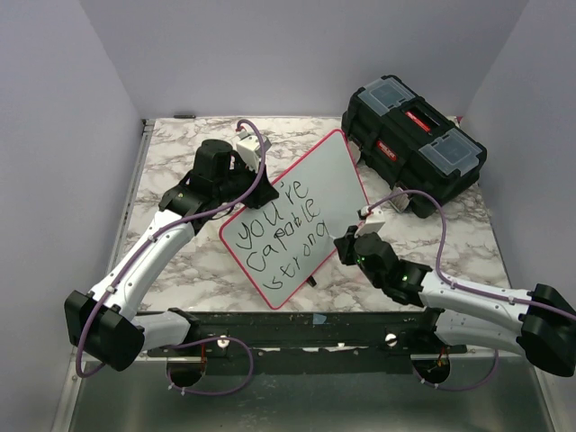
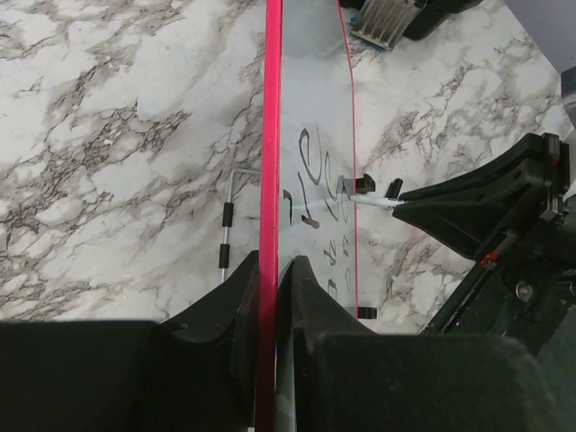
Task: Write a sentence on the whiteboard
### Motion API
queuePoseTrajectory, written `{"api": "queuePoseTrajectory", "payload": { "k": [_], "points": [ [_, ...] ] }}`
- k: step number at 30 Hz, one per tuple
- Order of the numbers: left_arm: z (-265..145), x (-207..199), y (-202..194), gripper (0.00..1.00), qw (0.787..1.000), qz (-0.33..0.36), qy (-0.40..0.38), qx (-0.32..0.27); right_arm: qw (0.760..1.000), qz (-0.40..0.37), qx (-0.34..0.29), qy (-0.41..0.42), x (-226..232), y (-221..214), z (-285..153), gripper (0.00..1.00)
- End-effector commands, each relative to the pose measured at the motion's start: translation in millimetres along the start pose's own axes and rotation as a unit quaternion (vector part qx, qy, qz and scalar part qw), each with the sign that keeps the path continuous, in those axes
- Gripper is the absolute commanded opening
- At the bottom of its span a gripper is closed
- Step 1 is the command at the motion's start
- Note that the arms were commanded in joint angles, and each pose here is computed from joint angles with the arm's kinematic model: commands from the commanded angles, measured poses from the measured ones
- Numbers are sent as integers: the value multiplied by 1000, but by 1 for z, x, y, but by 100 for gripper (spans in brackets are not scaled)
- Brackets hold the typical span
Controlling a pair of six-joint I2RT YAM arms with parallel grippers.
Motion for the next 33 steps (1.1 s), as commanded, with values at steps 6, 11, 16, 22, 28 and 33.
{"api": "queuePoseTrajectory", "payload": {
  "k": [6,11,16,22,28,33],
  "points": [
    [6,1,-41,0,996,24,0,88,997,3,74,15,-8,-38,0,1],
    [6,1,-41,0,996,25,0,89,997,5,81,19,-8,-42,-1,1],
    [6,1,-41,0,996,25,-1,88,996,9,90,27,-7,-45,-2,1],
    [6,0,-41,0,996,26,0,88,993,17,104,47,-1,-48,-4,1],
    [5,0,-41,0,996,26,0,88,991,20,113,64,5,-48,-7,0],
    [5,0,-40,0,996,27,1,86,989,23,120,83,12,-47,-8,1]
  ]
}}
Point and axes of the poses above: each gripper's point midway between its finger pads, its own z axis out along the fingers, its own x axis along the line the jaws close on, y = z × x, the point moved 5 cm from there along -z, back along the fingers, and after that the axes turned 9 degrees about z, right-handed, at the moved point
